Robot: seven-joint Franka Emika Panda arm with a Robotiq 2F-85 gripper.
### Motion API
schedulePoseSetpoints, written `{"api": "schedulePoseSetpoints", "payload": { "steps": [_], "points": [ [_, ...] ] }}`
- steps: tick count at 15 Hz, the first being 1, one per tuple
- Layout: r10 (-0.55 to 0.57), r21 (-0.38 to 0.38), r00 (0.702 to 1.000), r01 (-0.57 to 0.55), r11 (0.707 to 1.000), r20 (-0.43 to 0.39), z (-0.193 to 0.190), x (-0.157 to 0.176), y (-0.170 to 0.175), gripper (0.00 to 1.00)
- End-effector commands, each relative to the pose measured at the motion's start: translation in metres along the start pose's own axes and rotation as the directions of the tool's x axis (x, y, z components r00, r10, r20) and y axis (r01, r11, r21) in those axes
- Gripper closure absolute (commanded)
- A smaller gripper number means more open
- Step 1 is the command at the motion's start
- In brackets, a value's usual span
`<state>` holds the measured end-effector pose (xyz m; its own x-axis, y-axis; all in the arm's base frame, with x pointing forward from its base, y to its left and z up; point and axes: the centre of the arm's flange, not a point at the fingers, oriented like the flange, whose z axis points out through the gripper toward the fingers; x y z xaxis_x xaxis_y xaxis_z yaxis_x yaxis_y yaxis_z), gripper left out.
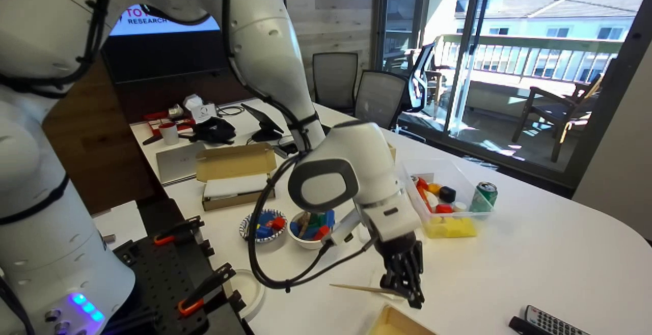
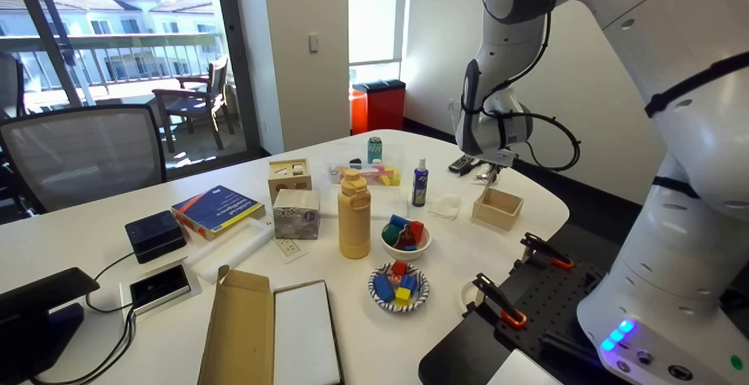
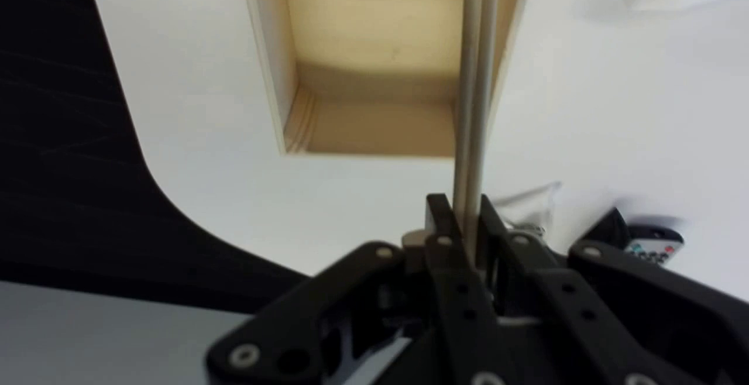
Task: Use the chopsticks to stir the contents of the plate with blue markings
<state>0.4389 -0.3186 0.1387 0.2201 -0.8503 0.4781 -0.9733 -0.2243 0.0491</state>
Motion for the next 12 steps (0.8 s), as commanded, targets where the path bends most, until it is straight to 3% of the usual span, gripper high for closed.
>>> {"api": "schedulePoseSetpoints", "payload": {
  "steps": [1, 6, 12],
  "points": [
    [-0.057, 0.062, 0.991, 0.065, 0.996, -0.124, -0.093, -0.014, -0.007, 0.97],
    [-0.146, 0.185, 0.968, 0.184, 0.965, -0.205, -0.154, -0.081, -0.021, 0.97],
    [-0.193, 0.361, 0.952, 0.270, 0.893, -0.237, -0.197, -0.159, -0.041, 0.97]
  ]
}}
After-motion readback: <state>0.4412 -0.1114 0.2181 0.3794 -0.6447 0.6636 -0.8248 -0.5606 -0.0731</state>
